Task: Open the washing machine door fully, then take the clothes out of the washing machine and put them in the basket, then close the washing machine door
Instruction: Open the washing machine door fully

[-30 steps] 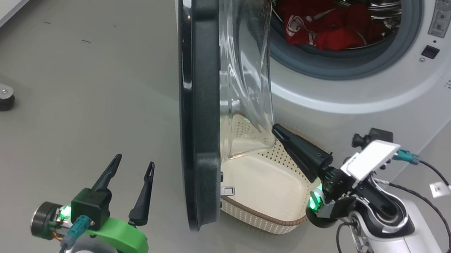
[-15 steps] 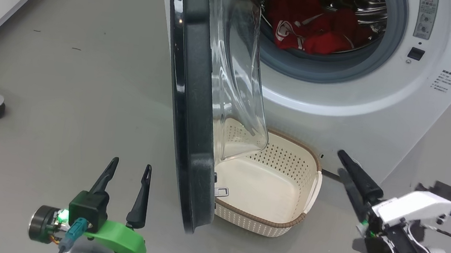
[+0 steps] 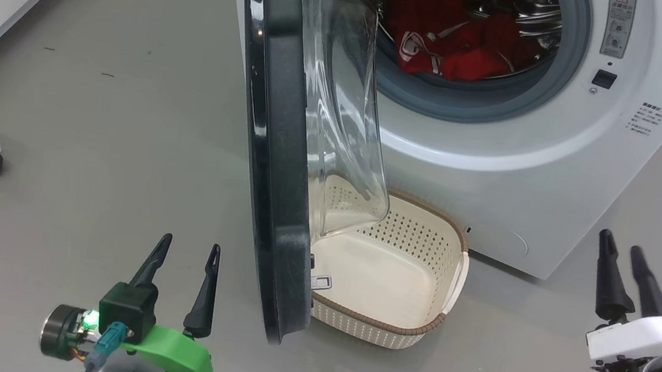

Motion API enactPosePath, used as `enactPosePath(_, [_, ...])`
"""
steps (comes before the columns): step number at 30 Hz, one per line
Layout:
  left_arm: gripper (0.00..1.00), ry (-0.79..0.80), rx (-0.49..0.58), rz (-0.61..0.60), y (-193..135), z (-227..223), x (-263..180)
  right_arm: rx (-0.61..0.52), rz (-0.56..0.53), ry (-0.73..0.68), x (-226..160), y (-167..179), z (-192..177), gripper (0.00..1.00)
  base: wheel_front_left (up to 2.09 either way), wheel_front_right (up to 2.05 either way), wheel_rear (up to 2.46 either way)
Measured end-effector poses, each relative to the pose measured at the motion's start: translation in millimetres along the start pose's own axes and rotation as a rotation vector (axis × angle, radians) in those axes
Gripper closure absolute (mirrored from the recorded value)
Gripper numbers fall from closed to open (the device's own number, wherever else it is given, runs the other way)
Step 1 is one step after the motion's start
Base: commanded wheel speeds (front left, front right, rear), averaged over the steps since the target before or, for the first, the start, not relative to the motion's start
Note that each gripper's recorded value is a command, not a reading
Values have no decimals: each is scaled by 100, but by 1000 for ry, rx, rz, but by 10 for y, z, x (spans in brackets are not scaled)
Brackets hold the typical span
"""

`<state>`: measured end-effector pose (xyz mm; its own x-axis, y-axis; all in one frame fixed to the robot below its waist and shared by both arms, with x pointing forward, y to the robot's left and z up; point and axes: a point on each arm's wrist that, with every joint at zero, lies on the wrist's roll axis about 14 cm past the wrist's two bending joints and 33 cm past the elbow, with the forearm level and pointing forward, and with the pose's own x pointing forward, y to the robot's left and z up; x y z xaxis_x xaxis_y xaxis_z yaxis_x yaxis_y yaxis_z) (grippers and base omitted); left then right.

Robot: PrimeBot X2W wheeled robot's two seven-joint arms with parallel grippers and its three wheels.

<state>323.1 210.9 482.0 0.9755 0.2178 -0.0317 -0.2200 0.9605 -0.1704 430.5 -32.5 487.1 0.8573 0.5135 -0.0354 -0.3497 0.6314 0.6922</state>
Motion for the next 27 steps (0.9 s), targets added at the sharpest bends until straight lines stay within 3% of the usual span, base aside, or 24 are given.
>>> enactPosePath(4, [0, 1, 0, 0, -2, -4, 4, -262, 26, -92, -32, -6, 173, 0, 0, 0, 0])
enactPosePath(10, [0, 3, 0, -1, -3, -8, 8, -462, 29, -45, -53, 2, 29, 0, 0, 0, 0])
enactPosePath(19, [0, 2, -1, -5, -14, -8, 7, -519, 33, 34, -121, 91, -355, 0, 0, 0, 0])
enactPosePath(27, [0, 5, 0, -4, -12, -17, 2, -545, 29, 1, -93, 188, -345, 0, 0, 0, 0])
